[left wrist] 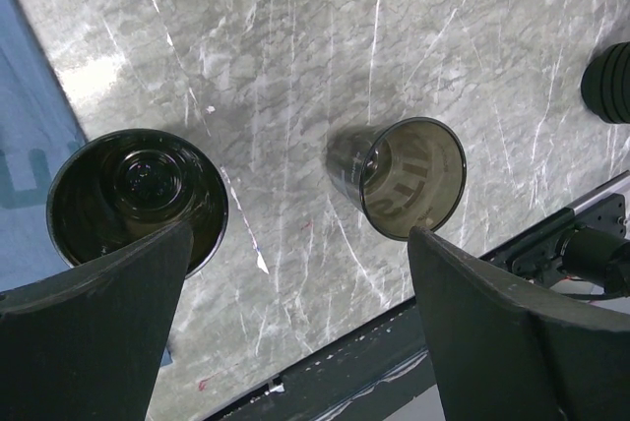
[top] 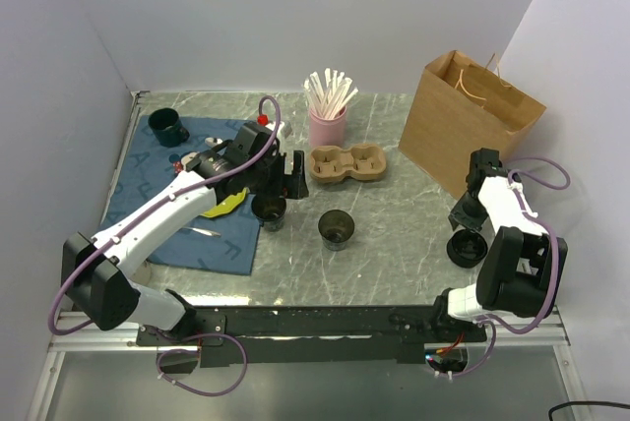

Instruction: Pack the takeout coffee

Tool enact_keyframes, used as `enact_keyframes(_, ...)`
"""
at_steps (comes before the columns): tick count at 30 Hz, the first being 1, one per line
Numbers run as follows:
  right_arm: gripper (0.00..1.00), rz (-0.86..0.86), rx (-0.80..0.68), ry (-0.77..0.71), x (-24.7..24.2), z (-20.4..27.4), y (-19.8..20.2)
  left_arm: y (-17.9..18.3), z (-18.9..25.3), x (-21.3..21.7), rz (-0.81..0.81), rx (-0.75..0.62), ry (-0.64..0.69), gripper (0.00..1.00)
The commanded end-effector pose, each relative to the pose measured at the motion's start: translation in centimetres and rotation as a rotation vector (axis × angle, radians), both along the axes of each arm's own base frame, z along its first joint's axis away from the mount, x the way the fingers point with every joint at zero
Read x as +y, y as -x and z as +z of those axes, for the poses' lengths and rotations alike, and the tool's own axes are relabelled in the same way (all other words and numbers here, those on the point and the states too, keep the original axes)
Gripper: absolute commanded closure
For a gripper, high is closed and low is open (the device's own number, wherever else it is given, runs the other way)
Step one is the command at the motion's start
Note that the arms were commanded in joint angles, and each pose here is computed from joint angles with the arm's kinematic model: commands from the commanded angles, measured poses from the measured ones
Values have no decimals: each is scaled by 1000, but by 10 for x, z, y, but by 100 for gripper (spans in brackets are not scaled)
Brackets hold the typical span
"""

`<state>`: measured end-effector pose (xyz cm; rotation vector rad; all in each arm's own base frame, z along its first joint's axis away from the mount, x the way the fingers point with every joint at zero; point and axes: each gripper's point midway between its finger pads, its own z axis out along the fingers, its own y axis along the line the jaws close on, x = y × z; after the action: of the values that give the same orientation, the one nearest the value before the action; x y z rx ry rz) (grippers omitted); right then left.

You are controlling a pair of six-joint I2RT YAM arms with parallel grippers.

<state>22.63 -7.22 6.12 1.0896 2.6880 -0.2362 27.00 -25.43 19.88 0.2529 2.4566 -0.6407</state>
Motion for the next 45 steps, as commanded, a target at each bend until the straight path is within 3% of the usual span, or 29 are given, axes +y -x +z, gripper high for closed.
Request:
enact_keyframes(1, 66, -18, 10, 6, -2, -7, 3, -8, 17, -3, -5, -51, 12, 3)
enact_keyframes(8, 82, -15, 9, 20, -4, -3, 6, -7, 21, -3, -2, -53, 23, 3)
enact_keyframes(16, 77, -12, -24, 25, -3, 17, 7, -7, 27, -5, -5, -64, 41, 3)
enact_keyframes(28, 83, -12, -67, 44, -4, 47, 9, -5, 37, -7, -9, -83, 70, 3)
enact_keyframes(33, 85, 69, -241, -45, 23, 94, -8, -2, 60, -22, -65, -112, 165, 1)
enact_keyframes(35, 85, 151, -355, -147, 48, 113, -23, 0, 68, -26, -78, -122, 202, 2)
enact_keyframes(36, 85, 256, -445, -314, 83, 130, -28, 4, 73, -30, -104, -120, 231, 3)
enact_keyframes(39, 88, 516, -696, -570, 151, 192, -38, 6, 91, -35, -116, -153, 293, 5)
enact_keyframes(43, 84, 934, -1062, -760, 230, 293, -16, 13, 118, -44, -138, -130, 396, 8)
enact_keyframes(45, 84, 1021, -1133, -858, 254, 321, 8, 18, 134, -50, -171, -114, 445, 9)
